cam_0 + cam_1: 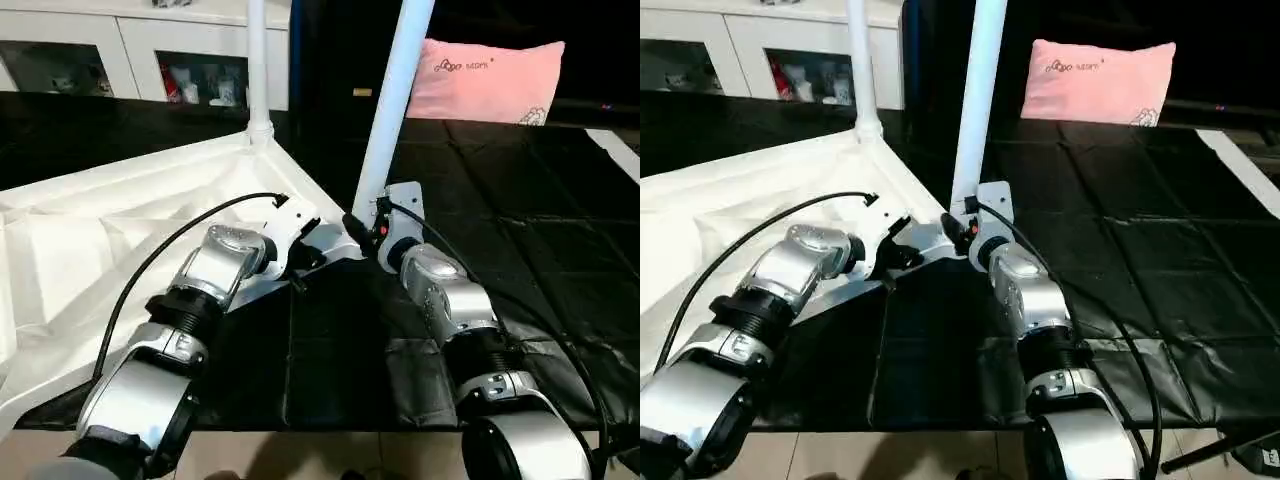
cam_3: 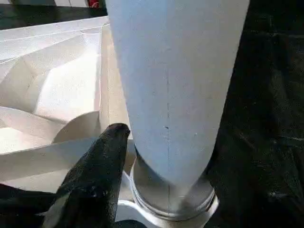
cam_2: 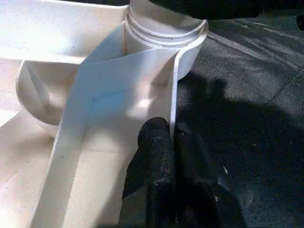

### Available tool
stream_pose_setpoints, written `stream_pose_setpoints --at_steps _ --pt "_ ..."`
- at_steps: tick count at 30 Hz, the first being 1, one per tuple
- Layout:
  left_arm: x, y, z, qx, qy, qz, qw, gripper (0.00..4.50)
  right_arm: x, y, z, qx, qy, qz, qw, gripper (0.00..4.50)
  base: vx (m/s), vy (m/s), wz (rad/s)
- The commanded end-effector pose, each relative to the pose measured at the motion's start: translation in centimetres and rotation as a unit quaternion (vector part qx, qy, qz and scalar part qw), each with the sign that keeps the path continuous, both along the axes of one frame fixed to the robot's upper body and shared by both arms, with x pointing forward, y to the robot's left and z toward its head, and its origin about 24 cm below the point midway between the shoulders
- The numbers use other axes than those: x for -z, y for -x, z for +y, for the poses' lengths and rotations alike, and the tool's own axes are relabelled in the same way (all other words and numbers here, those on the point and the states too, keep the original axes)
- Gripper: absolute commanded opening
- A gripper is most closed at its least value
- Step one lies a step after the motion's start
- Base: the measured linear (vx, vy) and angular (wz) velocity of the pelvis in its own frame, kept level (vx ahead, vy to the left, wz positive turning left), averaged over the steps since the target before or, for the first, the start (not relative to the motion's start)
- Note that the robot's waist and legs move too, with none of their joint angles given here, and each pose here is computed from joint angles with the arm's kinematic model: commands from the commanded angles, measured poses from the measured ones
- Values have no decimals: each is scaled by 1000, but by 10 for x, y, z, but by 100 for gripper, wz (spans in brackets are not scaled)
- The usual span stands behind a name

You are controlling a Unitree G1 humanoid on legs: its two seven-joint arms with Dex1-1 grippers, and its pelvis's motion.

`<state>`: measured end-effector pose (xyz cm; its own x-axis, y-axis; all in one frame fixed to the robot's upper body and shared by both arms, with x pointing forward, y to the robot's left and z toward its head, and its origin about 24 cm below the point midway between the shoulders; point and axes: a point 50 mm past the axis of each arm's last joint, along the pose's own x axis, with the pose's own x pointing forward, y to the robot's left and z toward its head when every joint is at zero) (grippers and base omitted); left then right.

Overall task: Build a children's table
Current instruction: Rotate leg to tighten

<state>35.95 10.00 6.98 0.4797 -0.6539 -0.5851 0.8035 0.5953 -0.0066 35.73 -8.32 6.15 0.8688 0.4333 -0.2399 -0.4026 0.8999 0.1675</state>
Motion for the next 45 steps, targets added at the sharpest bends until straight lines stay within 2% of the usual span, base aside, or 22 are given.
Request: stream_pose_setpoints --at_steps 1,2,3,6,7,8,9,13,16,18,19,22,23,25,26,28,33,34,35,36,44,45 --pt "-18 -6 -13 23 17 -39 999 0 11 10 17 -55 -7 18 998 309 0 0 0" --pt "-16 -6 -6 29 10 -40 999 0 10 11 8 -69 -1 -2 998 314 0 0 0" --pt "-16 -6 -6 29 10 -40 999 0 10 11 8 -69 -1 -2 998 326 0 0 0" --pt "-15 -6 1 36 1 -38 999 0 8 13 -5 -82 16 -40 996 354 0 0 0" --pt "-13 -5 6 40 -3 -33 999 0 5 14 -13 -93 19 -58 994 354 0 0 0" --pt "-11 -2 13 61 -8 -36 997 0 1 19 -27 -128 21 -87 988 383 0 0 0" --pt "-10 0 17 68 -6 -30 997 0 -1 22 -35 -148 21 -94 984 383 0 0 0" --pt "-6 5 24 95 -8 -24 995 0 -3 28 -53 -184 22 -98 978 403 0 0 0" --pt "-1 17 35 155 -14 -13 988 0 -11 34 -73 -246 16 -96 964 428 0 0 0" --pt "0 19 38 166 -13 -8 986 0 -13 34 -76 -259 13 -96 961 443 0 0 0" --pt "0 27 43 202 -9 2 979 0 -17 37 -78 -297 9 -91 950 443 0 0 0" --pt "0 34 46 238 -6 7 971 0 -19 40 -78 -340 14 -85 936 443 0 0 0" --pt "0 41 51 264 -11 21 964 0 -17 45 -76 -386 29 -73 919 443 0 0 0" --pt "1 48 56 289 -19 40 956 0 -13 51 -74 -442 44 -54 894 443 0 0 0" --pt "1 48 56 289 -19 40 956 0 -13 51 -74 -442 44 -54 894 443 0 0 0" --pt "-1 53 59 312 -23 51 948 0 -10 53 -70 -478 49 -40 876 443 0 0 0" --pt "-2 62 63 347 -36 67 935 0 -9 52 -63 -512 47 -30 857 443 0 0 0" --pt "-3 64 64 357 -41 70 931 0 -10 51 -60 -525 40 -25 850 427 0 0 0" --pt "-3 64 64 357 -41 70 931 0 -10 51 -60 -525 40 -25 850 427 0 0 0" --pt "-3 65 63 360 -42 71 929 0 -10 51 -56 -538 31 -19 842 406 0 0 0" --pt "-5 67 57 369 -36 71 926 0 -6 51 -46 -566 14 -3 824 358 0 0 0" --pt "-5 67 57 369 -36 71 926 0 -6 51 -46 -566 14 -3 824 335 0 0 0"
